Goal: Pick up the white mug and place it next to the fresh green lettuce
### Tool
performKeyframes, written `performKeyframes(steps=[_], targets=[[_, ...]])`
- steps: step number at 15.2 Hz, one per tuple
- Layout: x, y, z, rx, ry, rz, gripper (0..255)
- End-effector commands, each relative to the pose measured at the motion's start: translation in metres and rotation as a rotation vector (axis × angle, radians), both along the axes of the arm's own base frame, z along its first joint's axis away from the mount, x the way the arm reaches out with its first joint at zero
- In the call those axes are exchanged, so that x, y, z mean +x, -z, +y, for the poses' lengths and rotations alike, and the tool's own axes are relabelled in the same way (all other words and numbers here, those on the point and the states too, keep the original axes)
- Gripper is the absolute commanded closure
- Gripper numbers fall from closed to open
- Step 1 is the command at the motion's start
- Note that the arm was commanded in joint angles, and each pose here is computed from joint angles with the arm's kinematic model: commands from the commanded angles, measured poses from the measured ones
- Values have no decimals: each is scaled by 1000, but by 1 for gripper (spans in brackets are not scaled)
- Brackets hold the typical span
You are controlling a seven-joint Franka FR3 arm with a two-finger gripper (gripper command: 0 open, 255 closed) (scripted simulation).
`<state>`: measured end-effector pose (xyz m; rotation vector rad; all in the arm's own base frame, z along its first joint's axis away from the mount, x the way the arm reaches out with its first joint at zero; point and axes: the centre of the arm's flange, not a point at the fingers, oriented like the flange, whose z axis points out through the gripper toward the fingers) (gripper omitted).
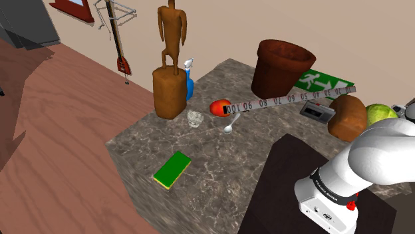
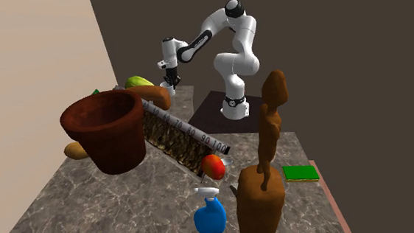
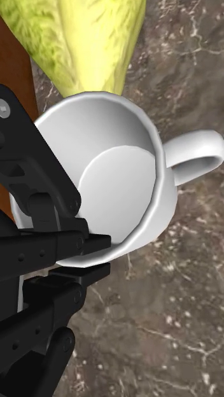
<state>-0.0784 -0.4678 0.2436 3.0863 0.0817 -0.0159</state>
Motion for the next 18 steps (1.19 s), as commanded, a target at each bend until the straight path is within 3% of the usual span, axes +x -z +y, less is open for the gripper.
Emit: performKeyframes(steps=[1, 2, 7, 11, 18], targets=[[0, 0, 0, 0, 0, 0, 255], [0, 0, 0, 0, 0, 0, 0], [0, 0, 0, 0, 0, 0, 0], [0, -50, 3, 0, 0, 0, 0], [0, -50, 3, 0, 0, 0, 0]])
